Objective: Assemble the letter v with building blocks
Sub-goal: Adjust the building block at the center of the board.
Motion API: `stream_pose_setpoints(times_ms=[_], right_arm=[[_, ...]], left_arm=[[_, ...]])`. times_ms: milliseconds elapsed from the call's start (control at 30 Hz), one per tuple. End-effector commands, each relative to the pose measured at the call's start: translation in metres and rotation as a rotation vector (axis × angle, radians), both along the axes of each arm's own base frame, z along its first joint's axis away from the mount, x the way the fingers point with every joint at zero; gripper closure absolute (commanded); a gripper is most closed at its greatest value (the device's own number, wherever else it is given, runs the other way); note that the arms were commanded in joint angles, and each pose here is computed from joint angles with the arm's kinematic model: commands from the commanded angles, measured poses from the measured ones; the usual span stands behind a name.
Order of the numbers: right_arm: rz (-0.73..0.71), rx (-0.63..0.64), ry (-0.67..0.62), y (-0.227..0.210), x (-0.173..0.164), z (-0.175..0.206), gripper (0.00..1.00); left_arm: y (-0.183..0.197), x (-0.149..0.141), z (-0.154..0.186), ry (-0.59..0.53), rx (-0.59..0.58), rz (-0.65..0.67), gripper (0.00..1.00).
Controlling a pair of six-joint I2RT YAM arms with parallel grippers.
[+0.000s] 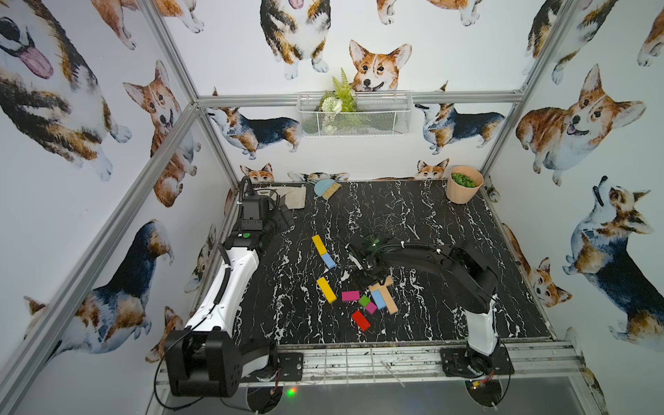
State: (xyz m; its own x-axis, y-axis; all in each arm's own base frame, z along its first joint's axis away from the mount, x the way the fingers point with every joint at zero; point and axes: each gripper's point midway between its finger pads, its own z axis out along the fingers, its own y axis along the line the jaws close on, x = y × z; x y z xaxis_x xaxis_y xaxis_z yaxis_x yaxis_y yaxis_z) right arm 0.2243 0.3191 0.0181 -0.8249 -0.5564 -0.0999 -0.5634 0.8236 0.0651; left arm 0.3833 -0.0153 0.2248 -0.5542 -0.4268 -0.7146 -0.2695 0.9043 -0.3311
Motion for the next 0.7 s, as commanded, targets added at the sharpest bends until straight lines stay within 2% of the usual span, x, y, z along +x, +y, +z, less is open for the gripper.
stream_pose_setpoints(times_ms=[0, 200, 400, 533, 667], right_arm=[[-0.037, -0.059, 0.074, -0.021, -0.02, -0.006, 0.3], [-0.033, -0.071, 0.062, -0.033, -0.025, 0.0, 0.3], [-0.027, -0.035, 0.002, -0.027, -0.016, 0.017, 0.3], [0.023, -0.045, -0.074, -0.021, -0.013, 0.029, 0.3], [0.084, -0.062, -0.096, -0.018, -0.02, 0.032, 0.3]], left_arm=[[0.001, 0.004, 0.005, -0.024, 0.001, 0.002, 0.0], [0.0, 0.004, 0.004, -0.023, -0.005, 0.001, 0.0], [0.0, 0.004, 0.005, -0.028, -0.009, -0.001, 0.0], [0.0, 0.003, 0.006, -0.03, -0.008, -0.001, 0.0], [0.0, 0.003, 0.007, -0.031, -0.007, 0.002, 0.0]])
